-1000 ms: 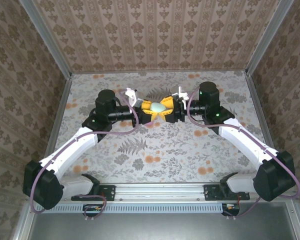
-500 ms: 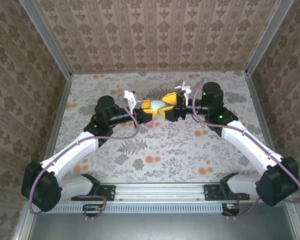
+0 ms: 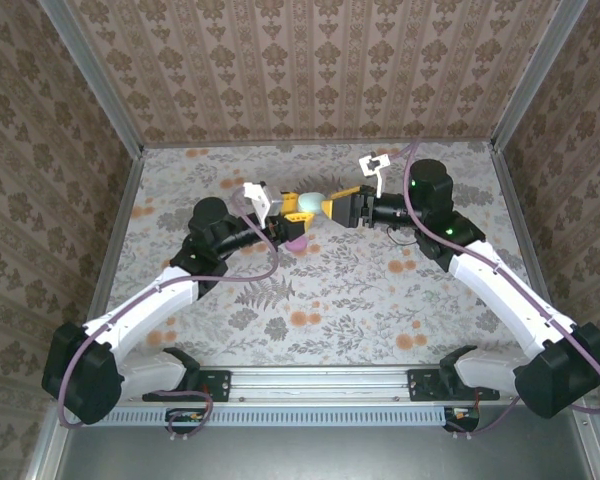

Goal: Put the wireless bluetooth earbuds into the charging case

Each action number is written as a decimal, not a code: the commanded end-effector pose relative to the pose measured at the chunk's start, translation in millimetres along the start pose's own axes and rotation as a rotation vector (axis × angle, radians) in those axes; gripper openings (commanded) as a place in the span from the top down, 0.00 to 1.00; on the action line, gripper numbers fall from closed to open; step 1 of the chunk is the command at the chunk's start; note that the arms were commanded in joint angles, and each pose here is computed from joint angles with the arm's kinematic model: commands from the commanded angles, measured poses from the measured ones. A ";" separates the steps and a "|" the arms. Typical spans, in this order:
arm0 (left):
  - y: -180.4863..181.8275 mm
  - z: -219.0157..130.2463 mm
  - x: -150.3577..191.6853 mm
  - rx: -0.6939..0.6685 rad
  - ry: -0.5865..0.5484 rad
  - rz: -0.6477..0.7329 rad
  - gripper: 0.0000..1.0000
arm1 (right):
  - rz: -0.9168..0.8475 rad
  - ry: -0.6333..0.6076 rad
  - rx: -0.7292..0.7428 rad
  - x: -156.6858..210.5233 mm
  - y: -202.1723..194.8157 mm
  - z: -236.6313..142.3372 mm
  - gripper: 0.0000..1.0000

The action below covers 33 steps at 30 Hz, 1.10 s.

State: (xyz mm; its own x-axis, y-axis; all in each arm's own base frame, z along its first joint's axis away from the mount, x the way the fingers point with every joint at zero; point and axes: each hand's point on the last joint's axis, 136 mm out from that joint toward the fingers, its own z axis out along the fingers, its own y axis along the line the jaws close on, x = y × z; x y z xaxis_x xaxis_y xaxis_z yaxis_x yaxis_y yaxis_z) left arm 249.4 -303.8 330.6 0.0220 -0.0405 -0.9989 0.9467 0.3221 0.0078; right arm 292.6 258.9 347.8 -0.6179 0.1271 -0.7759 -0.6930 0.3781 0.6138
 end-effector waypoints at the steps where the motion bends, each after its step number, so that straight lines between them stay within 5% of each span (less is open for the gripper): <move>1: -3.6 -2.9 -19.0 -0.009 -0.074 0.047 0.64 | 0.030 -0.004 0.021 -4.9 7.0 -6.9 0.35; 33: -8.1 2.9 -23.4 -0.001 -0.144 -0.015 0.64 | 0.018 0.077 0.022 -1.0 -1.8 9.4 0.38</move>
State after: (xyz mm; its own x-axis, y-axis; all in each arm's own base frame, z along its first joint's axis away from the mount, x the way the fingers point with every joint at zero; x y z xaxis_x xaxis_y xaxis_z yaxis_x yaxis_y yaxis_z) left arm 248.9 -307.0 342.7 0.0257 -0.1403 -0.9898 0.9391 0.3428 -0.0242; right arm 298.4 264.3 339.3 -0.6712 0.0737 -0.7376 -0.6585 0.3976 0.6389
